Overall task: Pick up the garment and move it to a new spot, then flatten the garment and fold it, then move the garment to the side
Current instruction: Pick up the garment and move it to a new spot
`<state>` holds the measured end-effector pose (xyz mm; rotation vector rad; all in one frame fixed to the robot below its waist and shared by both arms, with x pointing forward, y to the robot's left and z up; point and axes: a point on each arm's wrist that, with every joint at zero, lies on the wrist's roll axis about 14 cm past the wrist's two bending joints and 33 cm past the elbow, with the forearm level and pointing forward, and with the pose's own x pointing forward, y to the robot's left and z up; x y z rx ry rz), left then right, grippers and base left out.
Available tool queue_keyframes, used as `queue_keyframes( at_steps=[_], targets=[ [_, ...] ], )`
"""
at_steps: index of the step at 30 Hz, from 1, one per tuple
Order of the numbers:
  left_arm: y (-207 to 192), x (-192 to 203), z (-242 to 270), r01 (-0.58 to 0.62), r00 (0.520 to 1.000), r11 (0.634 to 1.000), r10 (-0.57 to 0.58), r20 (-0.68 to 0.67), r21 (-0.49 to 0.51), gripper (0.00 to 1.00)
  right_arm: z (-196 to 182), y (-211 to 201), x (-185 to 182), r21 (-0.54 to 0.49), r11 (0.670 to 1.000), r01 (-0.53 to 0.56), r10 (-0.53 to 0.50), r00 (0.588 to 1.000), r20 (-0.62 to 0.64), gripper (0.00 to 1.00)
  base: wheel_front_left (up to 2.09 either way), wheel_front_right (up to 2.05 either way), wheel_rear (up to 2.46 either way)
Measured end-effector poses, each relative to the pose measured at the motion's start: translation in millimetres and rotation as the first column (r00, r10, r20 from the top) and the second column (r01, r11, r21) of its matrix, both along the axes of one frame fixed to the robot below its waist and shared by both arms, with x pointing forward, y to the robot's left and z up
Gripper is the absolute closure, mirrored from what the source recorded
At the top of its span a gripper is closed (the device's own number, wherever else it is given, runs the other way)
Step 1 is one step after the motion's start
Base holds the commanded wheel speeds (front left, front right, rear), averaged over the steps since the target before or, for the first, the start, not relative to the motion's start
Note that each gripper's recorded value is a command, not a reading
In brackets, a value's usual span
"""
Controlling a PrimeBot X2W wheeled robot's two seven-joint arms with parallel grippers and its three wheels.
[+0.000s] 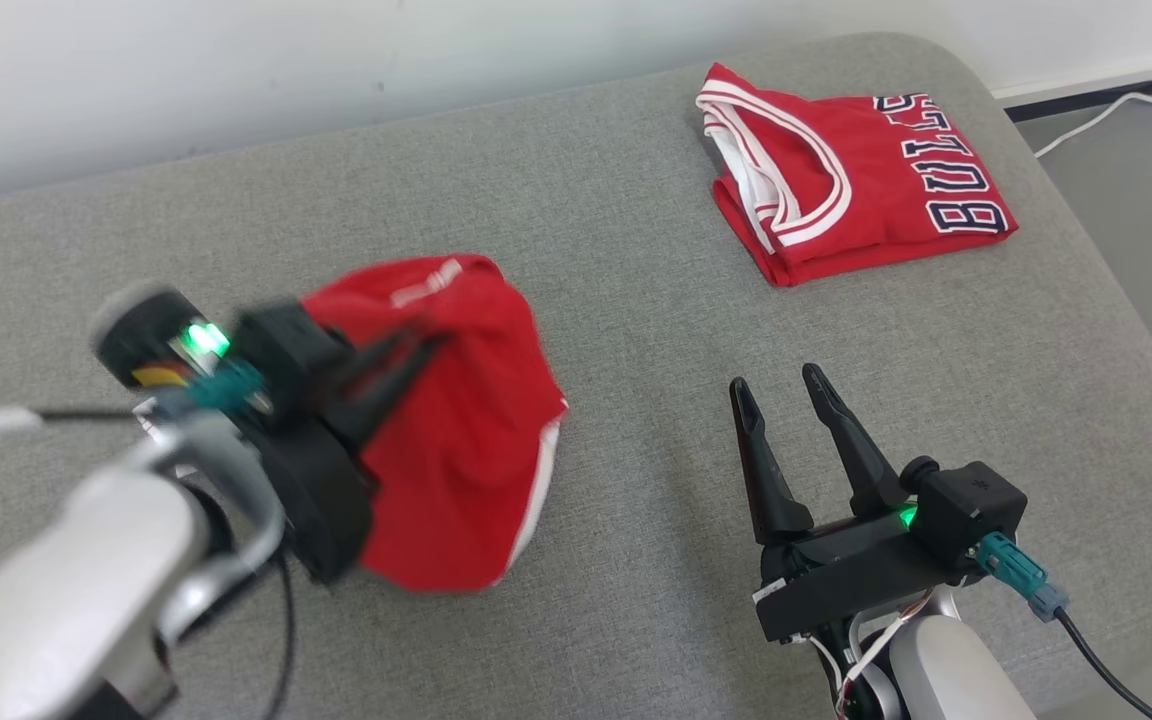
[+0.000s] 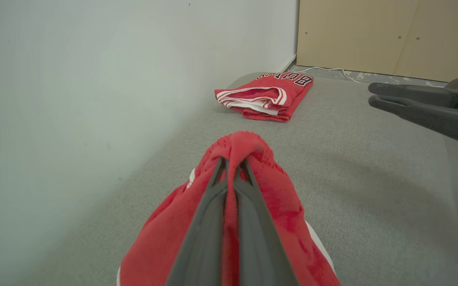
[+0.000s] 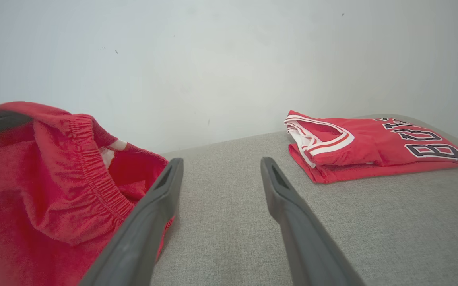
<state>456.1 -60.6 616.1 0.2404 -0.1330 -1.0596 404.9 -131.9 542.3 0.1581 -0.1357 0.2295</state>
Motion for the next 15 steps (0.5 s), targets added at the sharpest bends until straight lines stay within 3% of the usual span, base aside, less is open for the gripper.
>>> queue_keyframes(
  at_steps=[7, 11, 13, 15],
  targets=[
    [-8.0, -23.1, -44.9, 0.028, 0.993, 1.000, -0.027, -0.112, 0.001, 1.00, -1.8, 1.7, 0.1, 0.003, 1.000, -0.004, 0.004, 1.000, -0.006, 0.00, 0.00, 0.00, 0.00],
    [-3.2, -21.1, -52.4, -0.003, 0.995, 1.000, 0.000, -0.097, -0.028, 1.00, -4.1, 7.1, 1.9, 0.004, 1.000, -0.020, 0.020, 1.000, -0.015, 0.00, 0.00, 0.00, 0.00],
    [-2.2, -22.6, -54.6, -0.019, 0.996, 0.998, 0.014, -0.091, -0.055, 0.03, -4.1, 10.2, 2.6, 0.004, 1.000, -0.029, 0.029, 0.999, -0.016, 0.00, 0.00, 0.00, 0.00],
    [-0.5, -23.5, -55.0, -0.040, 0.997, 0.997, 0.035, -0.070, -0.072, 0.00, -3.5, 12.6, 2.6, 0.005, 0.999, -0.036, 0.036, 0.999, -0.015, 0.00, 0.00, 0.00, 0.00]
  ],
)
